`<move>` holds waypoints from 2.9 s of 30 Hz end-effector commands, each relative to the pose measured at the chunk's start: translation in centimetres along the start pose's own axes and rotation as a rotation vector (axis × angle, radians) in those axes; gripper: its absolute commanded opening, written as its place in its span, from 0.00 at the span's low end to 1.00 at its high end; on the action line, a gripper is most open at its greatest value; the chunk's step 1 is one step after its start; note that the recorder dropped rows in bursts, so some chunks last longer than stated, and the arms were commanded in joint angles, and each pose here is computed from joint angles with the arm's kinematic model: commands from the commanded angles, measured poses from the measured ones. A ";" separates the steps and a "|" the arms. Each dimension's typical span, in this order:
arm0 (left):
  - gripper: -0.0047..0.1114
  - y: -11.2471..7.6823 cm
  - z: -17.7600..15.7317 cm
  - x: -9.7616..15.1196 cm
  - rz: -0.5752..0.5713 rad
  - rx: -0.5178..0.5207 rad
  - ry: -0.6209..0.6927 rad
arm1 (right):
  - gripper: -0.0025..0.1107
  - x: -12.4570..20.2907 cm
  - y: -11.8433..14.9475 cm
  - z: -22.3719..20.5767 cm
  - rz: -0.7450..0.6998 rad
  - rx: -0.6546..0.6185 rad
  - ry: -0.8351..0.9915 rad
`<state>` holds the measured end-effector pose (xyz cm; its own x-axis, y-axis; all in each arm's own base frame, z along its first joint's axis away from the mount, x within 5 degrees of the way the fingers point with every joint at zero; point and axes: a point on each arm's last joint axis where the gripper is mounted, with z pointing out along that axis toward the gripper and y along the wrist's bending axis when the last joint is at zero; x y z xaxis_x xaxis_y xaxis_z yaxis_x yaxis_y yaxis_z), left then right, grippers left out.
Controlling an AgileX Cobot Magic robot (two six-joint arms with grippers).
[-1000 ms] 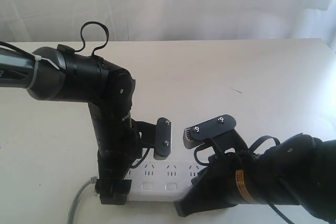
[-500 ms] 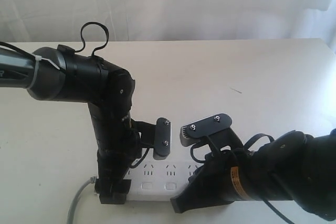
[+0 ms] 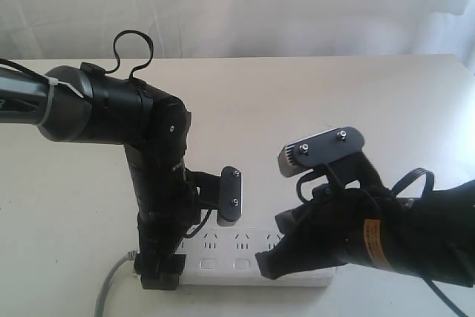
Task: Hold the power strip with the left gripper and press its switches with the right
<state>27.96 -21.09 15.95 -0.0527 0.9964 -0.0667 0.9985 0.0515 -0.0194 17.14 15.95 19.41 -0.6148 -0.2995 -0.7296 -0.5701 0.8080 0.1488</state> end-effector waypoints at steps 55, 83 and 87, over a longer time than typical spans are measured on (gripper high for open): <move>0.04 -0.5 -0.4 0.1 -0.011 0.030 0.003 | 0.02 6.0 -1.7 2.7 0.044 0.109 0.259; 0.04 -0.5 -0.4 0.2 -0.011 0.036 0.007 | 0.02 5.5 -1.9 3.5 0.055 0.142 0.251; 0.04 -0.5 -0.4 0.2 -0.013 0.035 0.007 | 0.02 5.9 -1.9 3.8 0.055 0.140 0.274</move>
<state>28.01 -20.97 15.95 -0.0611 0.9960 -0.0651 0.9980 0.0597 -0.0223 17.13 14.85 13.63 -0.7465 -0.3487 -0.5667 -0.4680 0.8805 0.0748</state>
